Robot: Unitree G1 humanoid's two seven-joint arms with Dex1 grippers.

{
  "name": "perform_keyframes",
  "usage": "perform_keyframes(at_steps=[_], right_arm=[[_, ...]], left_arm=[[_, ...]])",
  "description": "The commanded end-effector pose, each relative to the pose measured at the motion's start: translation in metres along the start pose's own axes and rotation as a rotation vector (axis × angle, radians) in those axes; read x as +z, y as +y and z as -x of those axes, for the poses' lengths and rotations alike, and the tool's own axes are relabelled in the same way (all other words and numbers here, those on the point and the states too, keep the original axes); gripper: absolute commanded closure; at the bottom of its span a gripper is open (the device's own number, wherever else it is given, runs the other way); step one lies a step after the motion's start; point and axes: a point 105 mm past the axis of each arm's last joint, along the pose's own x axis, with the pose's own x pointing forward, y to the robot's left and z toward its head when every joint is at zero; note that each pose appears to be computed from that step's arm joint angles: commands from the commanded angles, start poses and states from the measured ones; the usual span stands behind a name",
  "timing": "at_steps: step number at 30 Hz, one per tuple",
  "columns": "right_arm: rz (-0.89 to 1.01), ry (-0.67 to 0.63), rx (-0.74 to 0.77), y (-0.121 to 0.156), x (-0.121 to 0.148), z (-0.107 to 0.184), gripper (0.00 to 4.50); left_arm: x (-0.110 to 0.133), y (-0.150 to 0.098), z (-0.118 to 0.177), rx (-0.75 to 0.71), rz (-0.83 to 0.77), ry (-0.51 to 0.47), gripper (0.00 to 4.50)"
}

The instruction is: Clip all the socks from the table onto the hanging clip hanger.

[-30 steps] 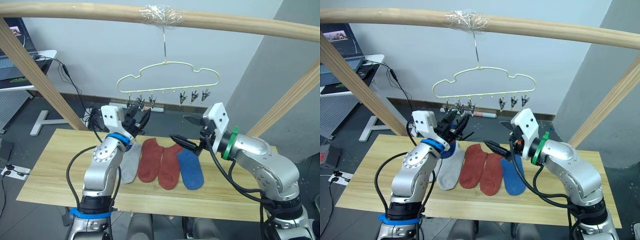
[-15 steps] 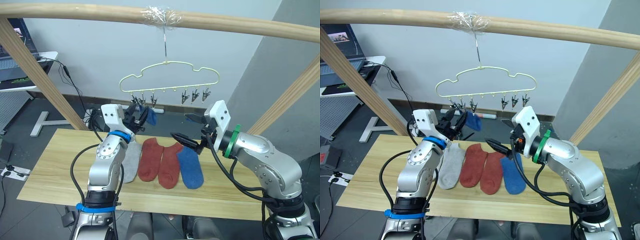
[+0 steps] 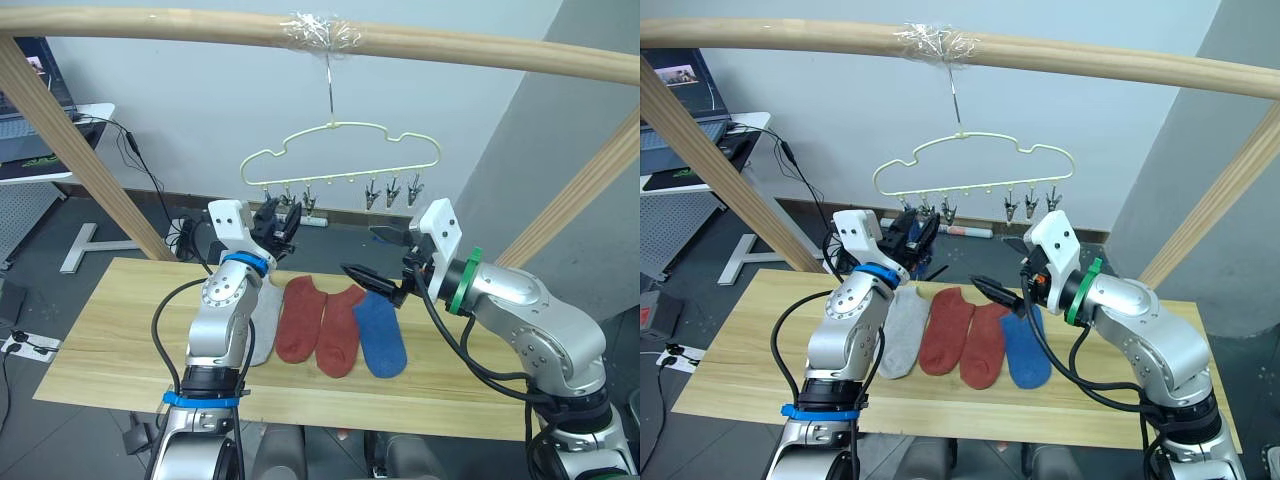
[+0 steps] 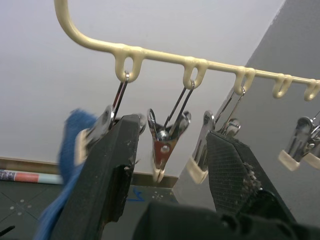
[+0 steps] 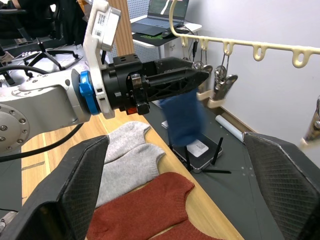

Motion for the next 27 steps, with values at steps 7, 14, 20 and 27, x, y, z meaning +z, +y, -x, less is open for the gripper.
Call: perform_keyframes(at_steps=[7, 14, 20, 27], right_arm=[[0.047, -0.060, 0.001, 0.004, 0.019, 0.005, 0.00], [0.047, -0.060, 0.000, 0.003, 0.019, 0.005, 0.00], [0.050, -0.058, -0.004, 0.002, 0.019, 0.005, 0.00], [0.050, -0.054, -0.019, -0.001, 0.019, 0.008, 0.00]], left_arm=[[0.012, -0.006, 0.019, -0.030, -0.051, -0.034, 2.08], [0.007, -0.012, 0.017, -0.021, -0.026, -0.024, 2.08], [0.008, -0.020, 0.007, -0.035, -0.011, -0.037, 2.08], [0.004, -0.016, 0.018, -0.041, -0.027, -0.016, 2.08]])
